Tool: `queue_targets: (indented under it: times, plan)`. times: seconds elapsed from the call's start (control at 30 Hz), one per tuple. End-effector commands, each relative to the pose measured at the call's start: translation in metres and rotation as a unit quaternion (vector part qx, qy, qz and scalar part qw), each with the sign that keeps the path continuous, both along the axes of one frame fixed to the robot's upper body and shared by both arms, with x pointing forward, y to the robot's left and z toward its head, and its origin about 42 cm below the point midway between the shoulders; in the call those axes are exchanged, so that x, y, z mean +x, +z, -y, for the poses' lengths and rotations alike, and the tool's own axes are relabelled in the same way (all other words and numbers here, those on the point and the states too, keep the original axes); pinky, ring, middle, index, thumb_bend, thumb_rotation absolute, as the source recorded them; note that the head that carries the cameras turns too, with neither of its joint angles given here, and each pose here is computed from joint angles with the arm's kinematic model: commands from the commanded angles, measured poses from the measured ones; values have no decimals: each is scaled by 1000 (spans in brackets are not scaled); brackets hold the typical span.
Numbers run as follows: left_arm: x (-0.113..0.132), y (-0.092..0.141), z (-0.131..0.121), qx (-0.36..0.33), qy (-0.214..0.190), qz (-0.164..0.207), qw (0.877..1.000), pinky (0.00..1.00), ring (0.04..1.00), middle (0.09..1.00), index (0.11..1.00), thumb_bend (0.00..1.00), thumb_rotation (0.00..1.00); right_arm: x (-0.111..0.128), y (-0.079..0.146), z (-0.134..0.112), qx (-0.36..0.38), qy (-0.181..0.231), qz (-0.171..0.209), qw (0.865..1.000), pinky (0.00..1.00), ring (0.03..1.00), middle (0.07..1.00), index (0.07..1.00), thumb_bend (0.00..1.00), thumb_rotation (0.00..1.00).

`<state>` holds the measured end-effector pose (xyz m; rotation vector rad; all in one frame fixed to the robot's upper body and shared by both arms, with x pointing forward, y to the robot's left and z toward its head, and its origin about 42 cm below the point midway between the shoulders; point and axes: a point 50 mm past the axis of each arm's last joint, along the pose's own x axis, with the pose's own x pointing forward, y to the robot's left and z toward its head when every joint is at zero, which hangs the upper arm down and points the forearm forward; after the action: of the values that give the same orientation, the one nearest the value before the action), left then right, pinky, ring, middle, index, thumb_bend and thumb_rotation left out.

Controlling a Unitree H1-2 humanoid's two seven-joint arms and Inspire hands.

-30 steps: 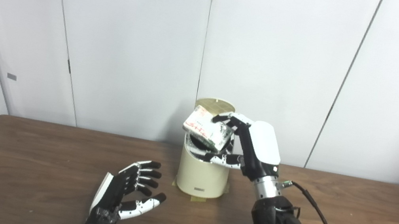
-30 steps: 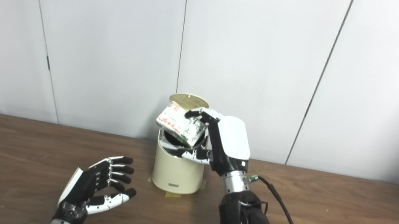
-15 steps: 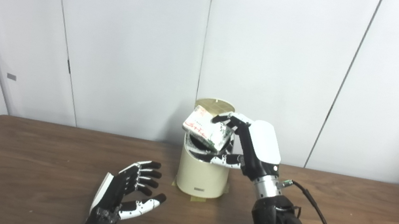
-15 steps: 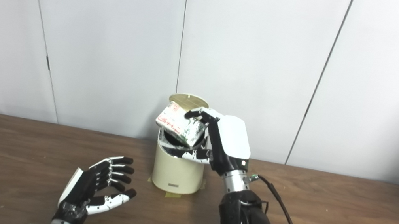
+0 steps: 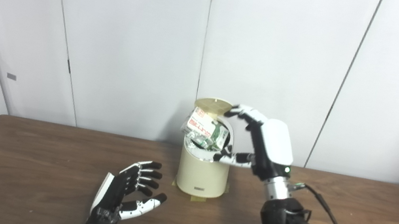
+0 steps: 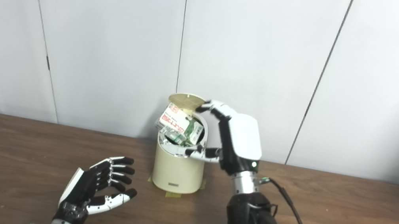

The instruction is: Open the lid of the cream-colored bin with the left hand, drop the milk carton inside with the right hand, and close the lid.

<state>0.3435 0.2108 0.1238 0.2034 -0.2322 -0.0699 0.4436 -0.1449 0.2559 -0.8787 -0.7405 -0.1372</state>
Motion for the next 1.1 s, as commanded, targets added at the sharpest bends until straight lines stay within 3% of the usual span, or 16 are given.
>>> queue_targets:
  times: [0.0, 0.17, 0.4, 0.73, 0.87, 1.07]
  plan:
    - [-10, -12, 2, 10, 0, -13, 1000, 537, 612, 673, 727, 628, 46, 0, 23, 7, 3, -3, 36, 999, 507, 718, 764, 636, 699, 0]
    - [-10, -12, 1, 10, 0, -13, 1000, 530, 611, 673, 728, 626, 50, -3, 25, 18, -2, -12, 53, 999, 489, 690, 747, 630, 719, 0]
    - [-10, -11, 0, 11, 0, -13, 1000, 530, 609, 670, 722, 628, 45, -8, 24, 25, 5, -17, 45, 999, 532, 696, 743, 633, 715, 0]
    - [-11, -12, -2, 13, -1, -13, 1000, 540, 612, 672, 725, 626, 46, -11, 19, 28, 4, -22, 39, 999, 482, 658, 716, 606, 748, 0]
    - [-11, -12, -3, 14, -1, -14, 1000, 548, 616, 674, 726, 629, 56, -13, 16, 29, 20, -18, 19, 999, 497, 664, 728, 618, 733, 0]
    - [-12, -13, -5, 10, -4, -11, 1000, 553, 617, 674, 725, 630, 62, -20, 13, 31, 115, 38, -50, 991, 467, 618, 737, 649, 749, 18]
